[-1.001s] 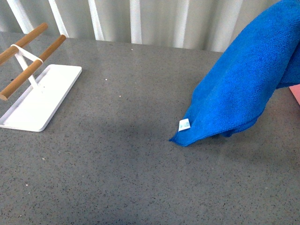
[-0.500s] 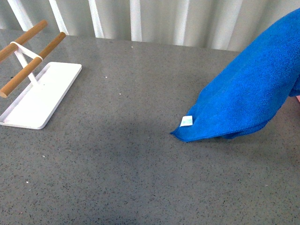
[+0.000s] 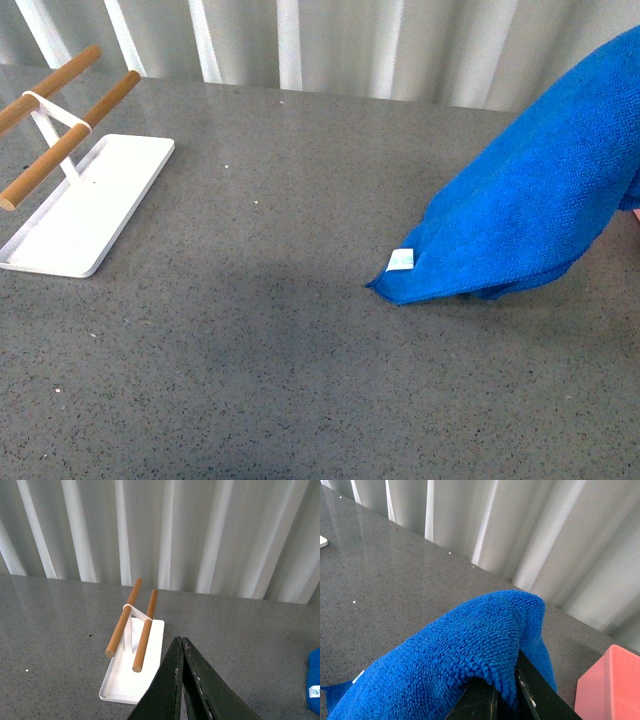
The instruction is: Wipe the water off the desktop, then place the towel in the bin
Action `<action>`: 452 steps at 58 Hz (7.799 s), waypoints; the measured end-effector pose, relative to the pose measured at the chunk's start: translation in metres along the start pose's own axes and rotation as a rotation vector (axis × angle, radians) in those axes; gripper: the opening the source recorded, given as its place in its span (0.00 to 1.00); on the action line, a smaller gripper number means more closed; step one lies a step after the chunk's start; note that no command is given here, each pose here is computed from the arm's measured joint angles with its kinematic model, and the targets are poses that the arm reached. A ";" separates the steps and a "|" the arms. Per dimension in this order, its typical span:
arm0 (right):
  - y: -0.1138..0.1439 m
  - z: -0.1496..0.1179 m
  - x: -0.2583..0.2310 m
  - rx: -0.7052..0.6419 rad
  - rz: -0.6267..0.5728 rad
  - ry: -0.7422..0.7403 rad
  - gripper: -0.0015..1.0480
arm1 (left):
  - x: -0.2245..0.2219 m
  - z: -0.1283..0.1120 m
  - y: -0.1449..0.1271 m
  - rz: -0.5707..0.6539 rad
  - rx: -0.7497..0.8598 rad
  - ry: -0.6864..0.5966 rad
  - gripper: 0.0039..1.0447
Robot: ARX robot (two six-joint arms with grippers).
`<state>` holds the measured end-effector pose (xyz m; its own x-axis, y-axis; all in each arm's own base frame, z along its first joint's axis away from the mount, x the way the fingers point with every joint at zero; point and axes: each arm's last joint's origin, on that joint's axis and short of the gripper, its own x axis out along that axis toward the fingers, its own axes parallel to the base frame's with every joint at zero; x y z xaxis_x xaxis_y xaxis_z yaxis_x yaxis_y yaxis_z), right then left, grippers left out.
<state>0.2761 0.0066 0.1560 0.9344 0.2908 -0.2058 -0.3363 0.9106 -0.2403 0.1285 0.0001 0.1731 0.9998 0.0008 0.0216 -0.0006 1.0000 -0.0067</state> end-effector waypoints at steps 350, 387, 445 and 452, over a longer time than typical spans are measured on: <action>-0.193 -0.007 0.020 0.722 -0.699 0.945 0.26 | -0.032 -0.001 0.000 0.000 0.002 0.001 0.94; -0.190 -0.031 0.005 1.141 -0.601 0.871 0.93 | -0.032 -0.001 0.000 0.000 0.002 0.001 0.94; -0.216 -0.038 0.015 1.220 -0.410 0.605 0.93 | -0.032 -0.001 0.000 0.000 0.002 0.001 0.94; -0.222 -0.037 0.009 1.167 -0.492 0.671 0.93 | -0.032 -0.001 0.000 0.000 0.002 0.001 0.94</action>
<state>0.3549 -0.2043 0.1724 0.5839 -0.0110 -0.8118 0.5938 0.6877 0.4178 0.0965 0.0000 0.1710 0.9998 0.0004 0.0204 -0.0003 1.0000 -0.0044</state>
